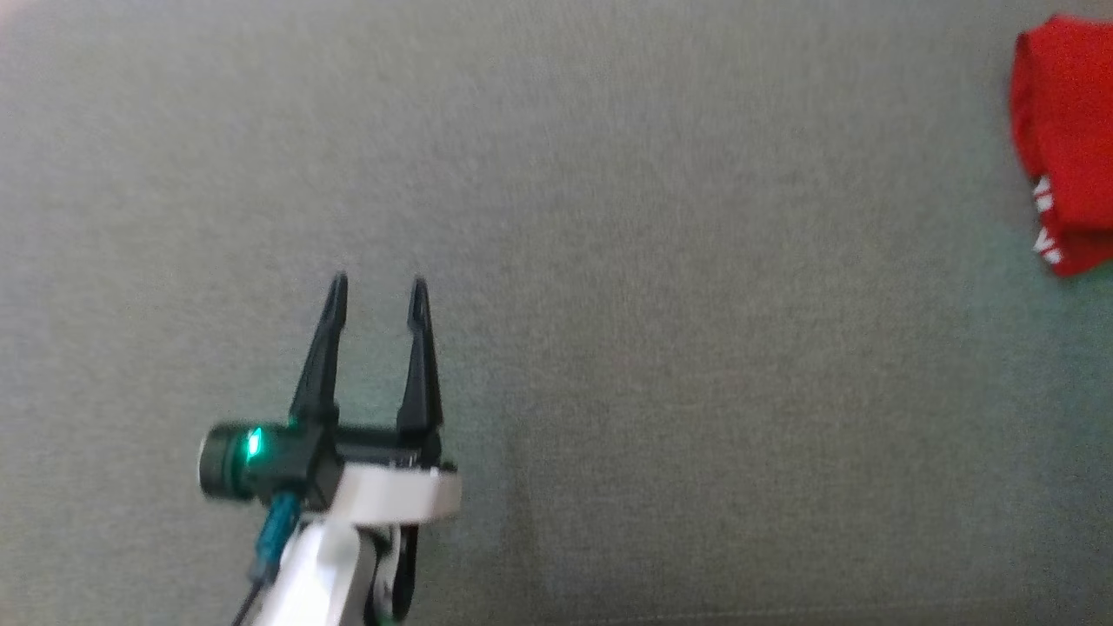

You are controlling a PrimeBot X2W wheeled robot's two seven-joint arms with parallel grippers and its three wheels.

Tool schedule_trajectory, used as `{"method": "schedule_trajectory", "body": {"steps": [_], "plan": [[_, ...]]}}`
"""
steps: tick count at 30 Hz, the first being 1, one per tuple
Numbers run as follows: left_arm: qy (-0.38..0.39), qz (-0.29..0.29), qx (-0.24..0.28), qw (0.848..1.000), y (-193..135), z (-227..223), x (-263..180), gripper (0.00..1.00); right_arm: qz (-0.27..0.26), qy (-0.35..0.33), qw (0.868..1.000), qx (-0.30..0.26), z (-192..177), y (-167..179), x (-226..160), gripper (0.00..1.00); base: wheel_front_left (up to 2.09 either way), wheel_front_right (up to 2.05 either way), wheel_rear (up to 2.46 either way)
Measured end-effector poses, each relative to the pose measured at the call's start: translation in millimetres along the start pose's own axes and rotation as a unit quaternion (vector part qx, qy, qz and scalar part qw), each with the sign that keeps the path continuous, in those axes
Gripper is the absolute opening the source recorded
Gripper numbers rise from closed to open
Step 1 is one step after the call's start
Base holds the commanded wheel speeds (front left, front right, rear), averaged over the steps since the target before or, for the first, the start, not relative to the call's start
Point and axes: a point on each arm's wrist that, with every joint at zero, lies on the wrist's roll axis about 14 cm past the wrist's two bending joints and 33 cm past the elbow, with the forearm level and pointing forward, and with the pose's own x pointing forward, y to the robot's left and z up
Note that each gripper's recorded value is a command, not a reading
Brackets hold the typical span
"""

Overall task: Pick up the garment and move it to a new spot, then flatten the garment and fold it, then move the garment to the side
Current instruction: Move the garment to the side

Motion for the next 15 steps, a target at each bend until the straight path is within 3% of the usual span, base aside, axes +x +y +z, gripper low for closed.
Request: {"method": "schedule_trajectory", "body": {"steps": [8, 11, 15], "plan": [[-0.007, 0.019, 0.008, 1.000, 3.4, 14.3, -66.1, 1.00, 0.141, 0.020, 0.983, 0.116, -59.6, 160.3, -122.4, 1.00, 0.00, 0.00, 0.00], [-0.029, 0.031, 0.027, 0.999, 6.2, 27.5, -85.9, 1.00, 0.169, -0.023, 0.975, 0.141, -34.8, 189.9, -154.0, 1.00, 0.00, 0.00, 0.00], [-0.055, 0.056, 0.044, 0.996, 17.4, 40.8, -111.3, 1.00, 0.167, -0.100, 0.965, 0.177, 11.2, 201.3, -180.4, 1.00, 0.00, 0.00, 0.00]]}}
